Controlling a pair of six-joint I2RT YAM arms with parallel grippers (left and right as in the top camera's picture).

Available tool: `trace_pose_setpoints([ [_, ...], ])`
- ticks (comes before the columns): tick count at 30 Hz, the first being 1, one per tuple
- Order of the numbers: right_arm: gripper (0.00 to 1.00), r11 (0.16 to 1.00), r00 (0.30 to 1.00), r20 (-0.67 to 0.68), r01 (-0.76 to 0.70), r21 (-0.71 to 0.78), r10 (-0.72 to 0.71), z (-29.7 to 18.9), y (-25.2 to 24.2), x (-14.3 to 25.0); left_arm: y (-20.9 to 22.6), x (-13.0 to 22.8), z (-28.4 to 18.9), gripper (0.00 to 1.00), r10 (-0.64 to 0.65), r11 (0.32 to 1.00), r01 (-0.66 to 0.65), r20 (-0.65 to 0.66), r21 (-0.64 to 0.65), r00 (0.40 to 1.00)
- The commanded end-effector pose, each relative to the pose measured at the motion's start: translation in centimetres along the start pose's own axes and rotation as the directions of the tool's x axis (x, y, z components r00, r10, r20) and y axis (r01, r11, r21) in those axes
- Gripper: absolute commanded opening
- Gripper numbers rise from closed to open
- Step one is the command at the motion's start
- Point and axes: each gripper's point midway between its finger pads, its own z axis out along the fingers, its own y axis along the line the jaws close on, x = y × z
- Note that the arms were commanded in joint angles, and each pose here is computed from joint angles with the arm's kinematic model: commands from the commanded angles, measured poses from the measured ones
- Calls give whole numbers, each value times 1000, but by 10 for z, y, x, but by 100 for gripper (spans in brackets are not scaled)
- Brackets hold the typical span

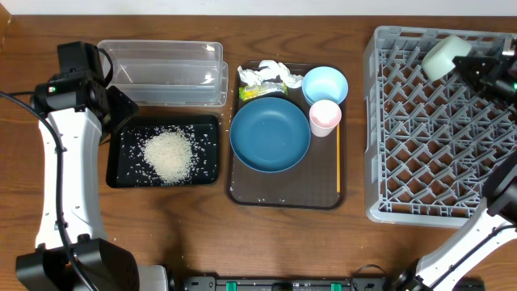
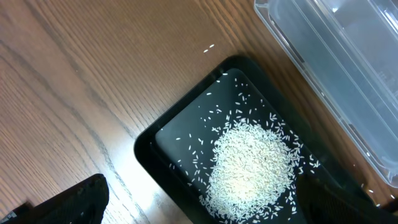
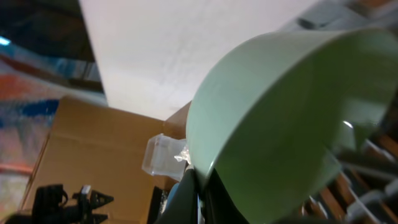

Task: Sort waste into correct bins and load items into the dishwasher rack
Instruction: 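Carry the light-green bowl with the right gripper to the dish rack, then lower the light-green bowl into the rack's back corner and release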

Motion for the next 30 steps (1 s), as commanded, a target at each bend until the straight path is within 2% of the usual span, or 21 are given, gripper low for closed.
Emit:
trace_pose_setpoints([
  [1,1,975,997,80,-6,223,-13,-17,-11,-13,1,-7,-4,97,-15,1000,15,21,-6,1000],
  [3,1,936,995,101,-31,351,-5,-28,-18,-11,1,-7,-4,97,-15,1000,15,20,-6,1000],
  [7,6,796,986,165,-86,599,-17,-62,-18,-10,1,-7,-4,97,-15,1000,15,21,-6,1000],
  [11,16,693,975,213,-108,713,-67,-92,6,-10,1,-7,-4,97,-15,1000,15,21,-6,1000],
  [13,18,660,966,247,-136,739,-77,-103,21,-8,1,-7,-4,97,-15,1000,15,20,-6,1000],
  [17,19,661,956,278,-147,735,-96,-109,53,-4,1,-7,-4,97,-15,1000,15,21,-6,1000],
  [21,21,683,963,237,-89,725,-125,-94,87,10,1,-7,-4,97,-15,1000,15,21,-6,1000],
  [22,25,688,966,212,-52,724,-150,-87,94,11,1,-7,-4,98,-15,1000,15,21,-6,1000],
  [24,54,695,964,158,37,718,-214,-70,106,11,1,-7,-4,97,-15,1000,15,21,-6,1000],
  [25,54,695,958,132,86,713,-255,-59,111,9,1,-7,-4,97,-15,1000,15,20,-6,1000],
  [28,23,627,932,86,167,761,-352,-33,105,-2,1,-7,-4,97,-15,1000,15,21,-6,1000],
  [30,18,561,916,71,179,809,-394,-18,90,-11,1,-7,-4,97,-15,1000,15,20,-6,1000],
])
